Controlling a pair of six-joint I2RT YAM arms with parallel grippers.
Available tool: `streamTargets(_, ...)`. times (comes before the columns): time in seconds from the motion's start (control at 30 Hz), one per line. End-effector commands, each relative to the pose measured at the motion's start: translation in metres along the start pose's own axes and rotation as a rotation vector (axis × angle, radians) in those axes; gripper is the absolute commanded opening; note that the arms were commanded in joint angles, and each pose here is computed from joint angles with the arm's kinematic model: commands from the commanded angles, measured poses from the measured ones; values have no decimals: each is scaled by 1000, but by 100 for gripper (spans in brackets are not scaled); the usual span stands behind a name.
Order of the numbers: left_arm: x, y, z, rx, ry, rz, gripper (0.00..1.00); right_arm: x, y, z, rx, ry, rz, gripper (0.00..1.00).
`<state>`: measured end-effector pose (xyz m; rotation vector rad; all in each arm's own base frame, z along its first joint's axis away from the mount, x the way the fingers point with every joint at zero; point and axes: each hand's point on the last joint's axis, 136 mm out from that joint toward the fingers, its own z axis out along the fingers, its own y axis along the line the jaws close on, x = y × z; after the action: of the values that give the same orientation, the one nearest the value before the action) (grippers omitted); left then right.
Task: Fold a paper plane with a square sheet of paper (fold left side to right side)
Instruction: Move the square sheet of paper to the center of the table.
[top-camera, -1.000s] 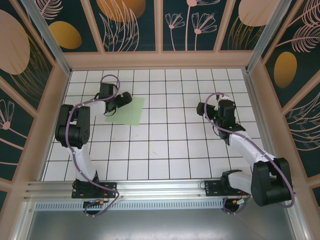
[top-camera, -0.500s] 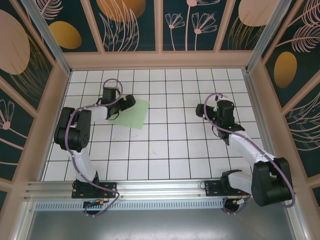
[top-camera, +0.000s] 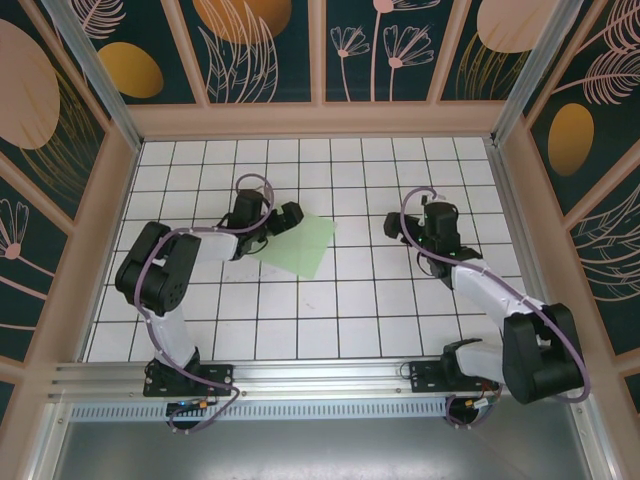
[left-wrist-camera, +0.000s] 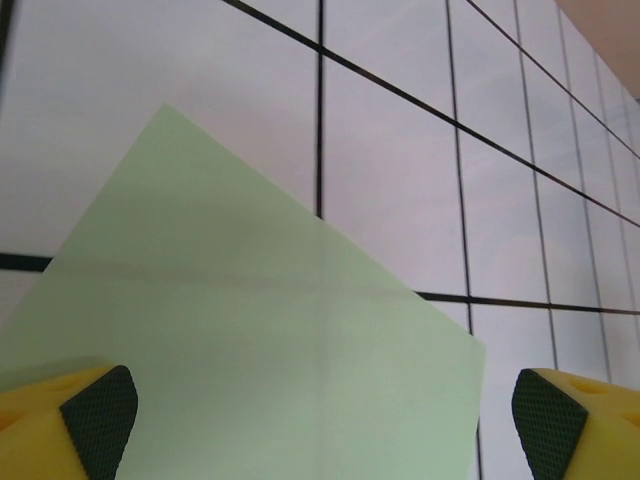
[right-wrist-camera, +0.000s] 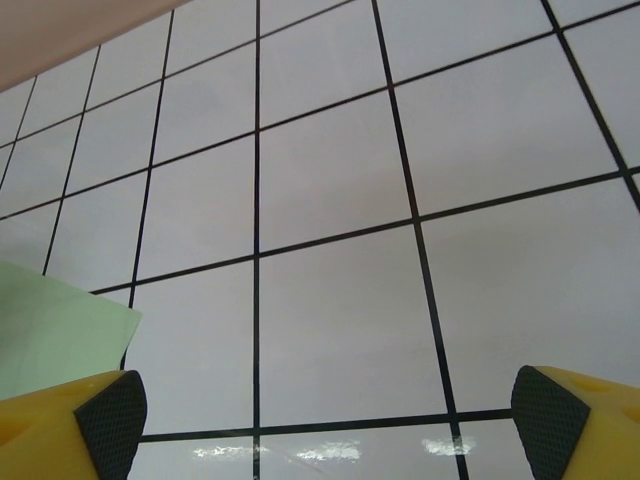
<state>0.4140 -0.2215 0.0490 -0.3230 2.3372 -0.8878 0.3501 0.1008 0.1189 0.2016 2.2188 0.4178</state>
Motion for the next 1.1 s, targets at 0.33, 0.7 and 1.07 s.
streamTargets(0.33, 17, -14, -29, -64, 67, -9, 99, 20, 56, 34, -92, 94, 39, 91)
streamTargets(0.7, 46, -4, -36, -41, 147, -24, 99, 47, 101, 90, -12, 188, -58, 93)
streamTargets(1.07, 65, 15, -37, -63, 172, -58, 99, 80, 126, 129, 4, 278, -106, 93)
